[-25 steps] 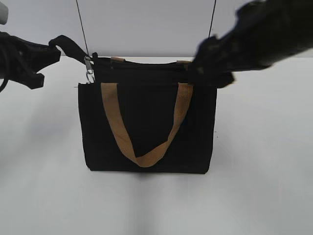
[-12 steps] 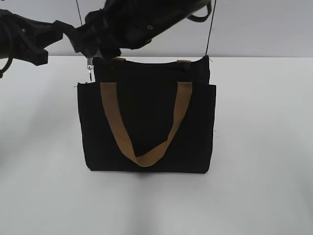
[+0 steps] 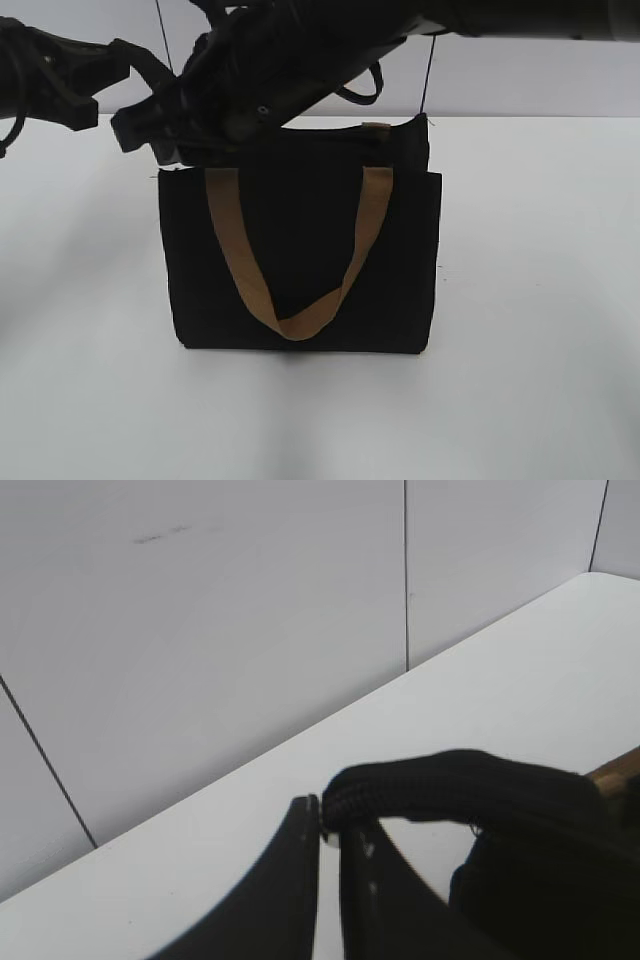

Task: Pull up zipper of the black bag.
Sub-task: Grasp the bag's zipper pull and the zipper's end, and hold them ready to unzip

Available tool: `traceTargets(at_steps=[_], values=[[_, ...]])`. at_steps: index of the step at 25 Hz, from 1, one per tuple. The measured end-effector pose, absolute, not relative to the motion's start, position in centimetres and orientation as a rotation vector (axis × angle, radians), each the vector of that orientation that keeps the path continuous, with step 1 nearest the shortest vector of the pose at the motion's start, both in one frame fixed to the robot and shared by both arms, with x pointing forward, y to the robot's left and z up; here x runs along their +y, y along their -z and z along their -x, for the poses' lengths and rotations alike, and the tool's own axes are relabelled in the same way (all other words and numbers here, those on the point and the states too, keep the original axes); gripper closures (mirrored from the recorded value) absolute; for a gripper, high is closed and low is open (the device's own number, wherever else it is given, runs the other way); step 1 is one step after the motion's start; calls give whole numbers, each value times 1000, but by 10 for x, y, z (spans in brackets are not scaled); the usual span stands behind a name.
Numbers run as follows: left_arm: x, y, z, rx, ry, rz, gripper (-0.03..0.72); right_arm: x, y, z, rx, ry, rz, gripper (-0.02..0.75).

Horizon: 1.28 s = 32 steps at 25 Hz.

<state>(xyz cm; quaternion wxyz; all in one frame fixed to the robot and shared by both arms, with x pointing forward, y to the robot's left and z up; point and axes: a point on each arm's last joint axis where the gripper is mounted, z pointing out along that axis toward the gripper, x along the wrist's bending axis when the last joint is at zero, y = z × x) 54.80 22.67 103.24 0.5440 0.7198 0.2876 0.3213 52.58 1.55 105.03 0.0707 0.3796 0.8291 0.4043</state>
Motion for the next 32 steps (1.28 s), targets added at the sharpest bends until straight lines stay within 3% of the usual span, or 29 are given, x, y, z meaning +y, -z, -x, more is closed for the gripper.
traceTargets(at_steps=[13, 25, 27, 32], values=[[223, -1033, -545, 658, -699, -1698, 671, 14, -1041, -542, 2324, -1321, -1501, 486], [222, -1033, -544, 655, -682, -1700, 671, 17, -1024, -546, 2351, -1258, -1562, 491], [222, -1033, -544, 655, -682, -1700, 671, 18, -1026, -545, 2351, -1266, -1556, 521], [221, -1033, -544, 650, -678, -1695, 671, 20, -1023, -546, 2356, -1262, -1557, 687]])
